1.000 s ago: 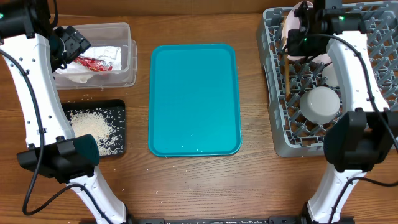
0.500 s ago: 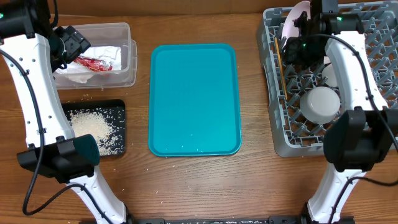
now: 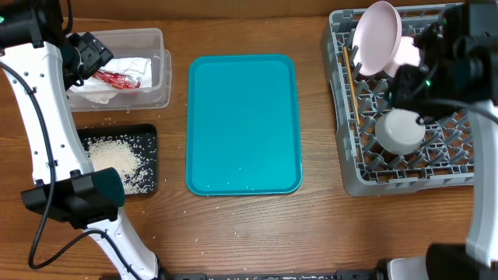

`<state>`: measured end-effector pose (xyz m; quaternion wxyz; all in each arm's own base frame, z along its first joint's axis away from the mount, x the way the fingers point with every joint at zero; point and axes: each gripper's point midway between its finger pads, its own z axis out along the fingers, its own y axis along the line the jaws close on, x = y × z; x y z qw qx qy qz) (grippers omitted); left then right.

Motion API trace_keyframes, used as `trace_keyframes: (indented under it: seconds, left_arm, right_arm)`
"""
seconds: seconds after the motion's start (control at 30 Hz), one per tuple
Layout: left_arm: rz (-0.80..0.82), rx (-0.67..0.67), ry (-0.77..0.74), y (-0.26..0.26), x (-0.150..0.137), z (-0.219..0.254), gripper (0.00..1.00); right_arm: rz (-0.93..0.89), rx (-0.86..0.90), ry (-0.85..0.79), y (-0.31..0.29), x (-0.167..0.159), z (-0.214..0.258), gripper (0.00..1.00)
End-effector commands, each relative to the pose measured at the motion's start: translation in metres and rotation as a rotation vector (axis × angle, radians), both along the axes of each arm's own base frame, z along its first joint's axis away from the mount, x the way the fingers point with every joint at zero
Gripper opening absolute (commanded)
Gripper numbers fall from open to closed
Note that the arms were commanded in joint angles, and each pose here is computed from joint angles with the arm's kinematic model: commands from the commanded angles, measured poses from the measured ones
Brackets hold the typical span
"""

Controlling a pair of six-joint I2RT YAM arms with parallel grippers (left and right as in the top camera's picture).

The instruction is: Sort waste into correct bins and load items into the dishwasher

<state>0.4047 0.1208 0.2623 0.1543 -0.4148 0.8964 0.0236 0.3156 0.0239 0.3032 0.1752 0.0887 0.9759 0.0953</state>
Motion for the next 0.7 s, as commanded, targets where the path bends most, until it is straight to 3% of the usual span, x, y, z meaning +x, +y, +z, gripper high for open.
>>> trace_keyframes:
  seconds: [0.0, 0.33, 0.37, 0.4, 0.67]
  left_arm:
    - [-0.009, 0.011, -0.003, -0.002, -0.002, 0.004, 1.0]
    - [-0.009, 0.011, -0.003, -0.002, -0.002, 0.004, 1.0]
    - [-0.009, 0.011, -0.003, -0.002, -0.002, 0.004, 1.0]
    - [-0.009, 0.011, -0.003, -0.002, -0.002, 0.004, 1.0]
    - [-0.009, 0.011, -0.003, -0.002, -0.002, 0.004, 1.0]
  right_arm:
    - [-0.023, -0.01, -0.018, -0.002, -0.023, 0.011, 0.38]
    - [-0.093, 0.03, -0.174, -0.001, -0.109, -0.005, 0.4]
    - [-0.11, 0.041, -0.2, -0.001, -0.116, -0.008, 0.45]
    - [-0.127, 0.051, -0.218, -0.001, -0.121, -0.011, 1.0]
    - [-0.19, 0.09, -0.259, 0.0, -0.147, -0.023, 1.0]
